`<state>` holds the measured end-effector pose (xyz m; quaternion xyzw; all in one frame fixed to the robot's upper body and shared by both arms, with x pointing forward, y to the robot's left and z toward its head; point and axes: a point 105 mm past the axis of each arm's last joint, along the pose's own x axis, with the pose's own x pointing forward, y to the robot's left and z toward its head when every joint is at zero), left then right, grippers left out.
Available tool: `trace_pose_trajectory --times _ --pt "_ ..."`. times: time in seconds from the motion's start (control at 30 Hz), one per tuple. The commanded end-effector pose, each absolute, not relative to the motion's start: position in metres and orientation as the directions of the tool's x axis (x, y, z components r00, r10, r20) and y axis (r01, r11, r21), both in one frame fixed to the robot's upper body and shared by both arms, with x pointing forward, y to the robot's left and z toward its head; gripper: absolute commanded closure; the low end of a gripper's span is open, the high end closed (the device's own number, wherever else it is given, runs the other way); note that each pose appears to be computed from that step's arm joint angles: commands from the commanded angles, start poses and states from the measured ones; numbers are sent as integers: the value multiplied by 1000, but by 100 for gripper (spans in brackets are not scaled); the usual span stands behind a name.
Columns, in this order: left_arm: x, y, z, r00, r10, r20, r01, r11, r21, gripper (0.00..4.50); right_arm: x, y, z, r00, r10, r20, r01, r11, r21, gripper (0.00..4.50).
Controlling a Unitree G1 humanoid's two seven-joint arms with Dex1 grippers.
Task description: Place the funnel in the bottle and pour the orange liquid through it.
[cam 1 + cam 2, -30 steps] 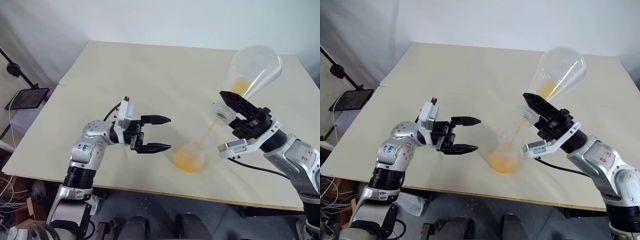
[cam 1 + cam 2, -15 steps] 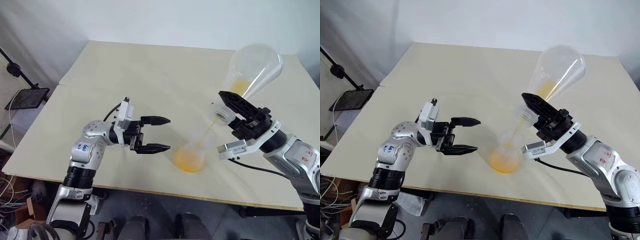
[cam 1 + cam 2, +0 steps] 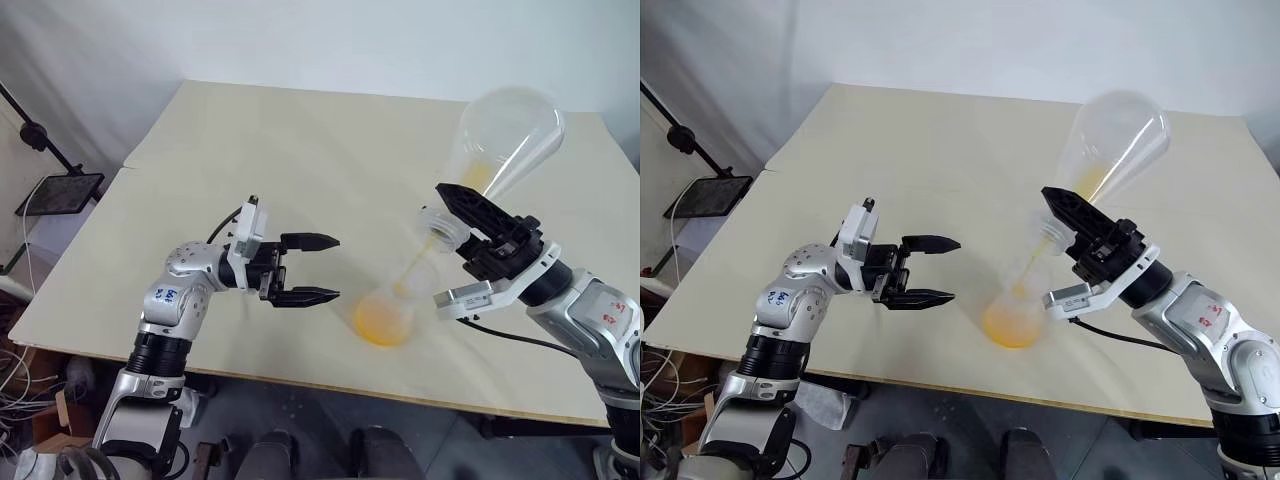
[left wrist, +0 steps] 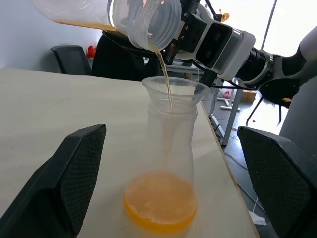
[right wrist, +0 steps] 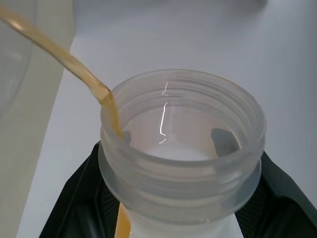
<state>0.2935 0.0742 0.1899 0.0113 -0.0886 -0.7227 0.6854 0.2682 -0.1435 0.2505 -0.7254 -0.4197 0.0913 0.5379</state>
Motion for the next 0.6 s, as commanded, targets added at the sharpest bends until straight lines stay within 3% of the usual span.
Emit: trace_pose_trajectory --times 0.03,0.6 --pt "290 71 199 -83 -991 107 980 -62 191 0 262 -145 261 608 702 369 555 -43 -831 203" --pt "290 72 199 -84 -990 110 980 -62 189 0 263 -147 262 614 693 379 550 -31 -835 203"
